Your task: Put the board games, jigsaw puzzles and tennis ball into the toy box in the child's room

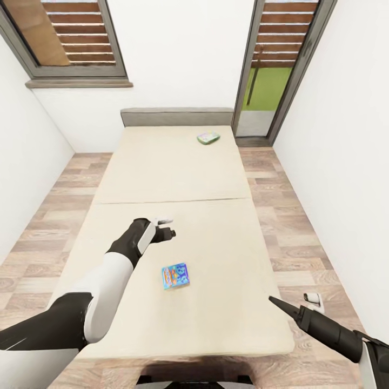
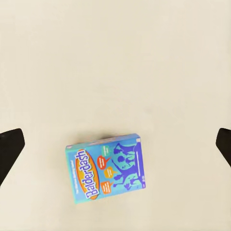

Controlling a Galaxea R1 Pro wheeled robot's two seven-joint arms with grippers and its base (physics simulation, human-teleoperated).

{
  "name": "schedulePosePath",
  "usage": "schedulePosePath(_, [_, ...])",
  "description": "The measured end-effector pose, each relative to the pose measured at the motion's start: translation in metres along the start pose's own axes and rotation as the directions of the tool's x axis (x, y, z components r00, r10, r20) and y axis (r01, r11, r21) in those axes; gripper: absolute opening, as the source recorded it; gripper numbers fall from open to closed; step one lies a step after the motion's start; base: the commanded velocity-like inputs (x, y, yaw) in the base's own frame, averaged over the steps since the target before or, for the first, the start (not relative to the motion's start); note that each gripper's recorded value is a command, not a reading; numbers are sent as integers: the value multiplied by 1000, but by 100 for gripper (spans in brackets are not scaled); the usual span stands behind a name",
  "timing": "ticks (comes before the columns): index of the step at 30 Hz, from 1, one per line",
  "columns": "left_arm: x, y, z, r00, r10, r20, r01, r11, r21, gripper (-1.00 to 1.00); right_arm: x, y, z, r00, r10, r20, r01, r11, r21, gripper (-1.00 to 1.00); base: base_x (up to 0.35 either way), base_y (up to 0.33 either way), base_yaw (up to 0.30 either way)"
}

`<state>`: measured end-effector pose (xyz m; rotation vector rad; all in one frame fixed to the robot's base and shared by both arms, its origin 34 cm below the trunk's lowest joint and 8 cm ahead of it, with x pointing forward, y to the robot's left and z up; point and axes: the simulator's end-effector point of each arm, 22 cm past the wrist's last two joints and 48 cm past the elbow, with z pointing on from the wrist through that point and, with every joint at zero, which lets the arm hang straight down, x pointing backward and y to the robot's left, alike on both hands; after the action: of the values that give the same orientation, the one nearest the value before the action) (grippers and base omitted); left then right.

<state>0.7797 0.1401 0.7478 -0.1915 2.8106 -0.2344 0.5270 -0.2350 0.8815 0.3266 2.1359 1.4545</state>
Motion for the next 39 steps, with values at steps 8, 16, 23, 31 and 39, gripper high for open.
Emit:
schedulePosePath(8, [-1, 2, 5, 1000, 1, -8, -1, 1000, -8, 100, 2, -4, 0, 1000, 11, -2, -11, 1000, 4, 100, 0, 0, 0])
schedulePosePath(16, [4, 10, 11, 1000, 0, -20, -1, 999, -38, 100, 5, -9, 0, 1000, 20, -6, -20, 1000, 10, 100, 0, 0, 0])
schedulePosePath(23, [10, 13, 17, 999, -2, -32, 1, 999, -48, 100, 8, -13, 1, 1000, 29, -12, -29, 999, 16, 100, 0, 0, 0])
schedulePosePath(31, [18, 16, 25, 999, -4, -48, 1, 999, -52, 100, 11, -18, 1, 999, 39, -17, -39, 999, 23, 100, 0, 0, 0])
schedulePosePath(39, [22, 15, 33, 998, 32, -52, -35, 997, -62, 100, 14, -23, 2, 999, 49, -22, -48, 998, 30, 100, 0, 0, 0])
